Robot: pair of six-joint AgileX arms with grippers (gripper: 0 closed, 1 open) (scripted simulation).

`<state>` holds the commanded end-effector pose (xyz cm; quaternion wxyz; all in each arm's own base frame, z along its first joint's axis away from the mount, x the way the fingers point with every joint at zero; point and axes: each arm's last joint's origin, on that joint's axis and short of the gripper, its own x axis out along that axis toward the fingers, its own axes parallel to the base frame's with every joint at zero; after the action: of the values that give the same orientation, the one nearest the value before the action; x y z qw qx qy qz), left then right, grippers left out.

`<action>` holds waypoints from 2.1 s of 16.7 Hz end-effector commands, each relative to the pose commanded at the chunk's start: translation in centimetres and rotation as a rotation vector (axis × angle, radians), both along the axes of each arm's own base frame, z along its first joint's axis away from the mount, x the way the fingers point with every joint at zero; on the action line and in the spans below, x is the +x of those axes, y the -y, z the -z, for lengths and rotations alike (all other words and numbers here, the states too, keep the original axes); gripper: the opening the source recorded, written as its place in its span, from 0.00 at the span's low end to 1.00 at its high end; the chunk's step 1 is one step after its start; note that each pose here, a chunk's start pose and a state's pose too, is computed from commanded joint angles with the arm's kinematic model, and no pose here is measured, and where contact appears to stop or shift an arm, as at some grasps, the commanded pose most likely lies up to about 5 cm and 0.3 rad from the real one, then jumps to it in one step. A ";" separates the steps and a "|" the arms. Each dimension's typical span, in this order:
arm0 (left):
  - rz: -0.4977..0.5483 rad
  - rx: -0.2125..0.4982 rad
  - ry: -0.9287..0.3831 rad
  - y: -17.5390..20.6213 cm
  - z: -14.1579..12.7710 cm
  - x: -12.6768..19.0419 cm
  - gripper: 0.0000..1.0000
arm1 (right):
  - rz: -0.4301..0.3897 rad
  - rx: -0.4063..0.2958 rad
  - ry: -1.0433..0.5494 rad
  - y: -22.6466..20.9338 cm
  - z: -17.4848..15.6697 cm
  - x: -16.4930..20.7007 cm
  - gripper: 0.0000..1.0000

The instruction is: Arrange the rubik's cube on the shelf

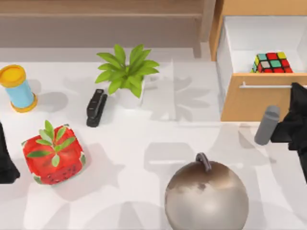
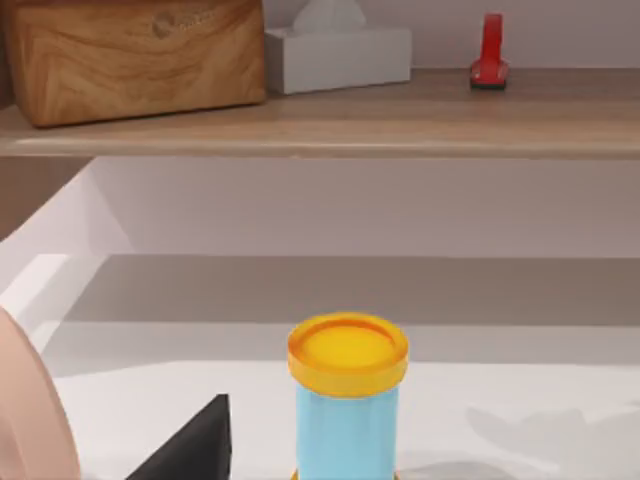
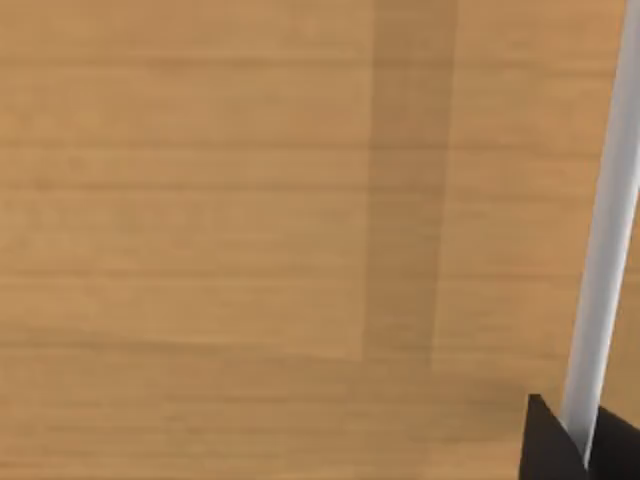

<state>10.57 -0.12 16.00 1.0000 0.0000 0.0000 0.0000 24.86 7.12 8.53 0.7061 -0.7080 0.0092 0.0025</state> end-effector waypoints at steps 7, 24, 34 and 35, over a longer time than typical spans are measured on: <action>0.000 0.000 0.000 0.0 0.0 0.0 1.00 | 0.000 0.004 0.007 0.0 -0.1 -0.6 0.15; 0.000 0.000 0.000 0.0 0.0 0.0 1.00 | 0.000 0.004 0.007 0.0 -0.1 -0.6 1.00; 0.000 0.000 0.000 0.0 0.0 0.0 1.00 | 0.001 0.004 0.008 0.0 -0.2 -2.5 1.00; 0.000 0.000 0.000 0.0 0.0 0.0 1.00 | 0.001 0.004 0.008 0.0 -0.2 -2.5 1.00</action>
<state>10.57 -0.12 16.00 1.0000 0.0000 0.0000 0.0000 22.31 7.15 8.68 0.7077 -0.7065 0.0065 -0.0005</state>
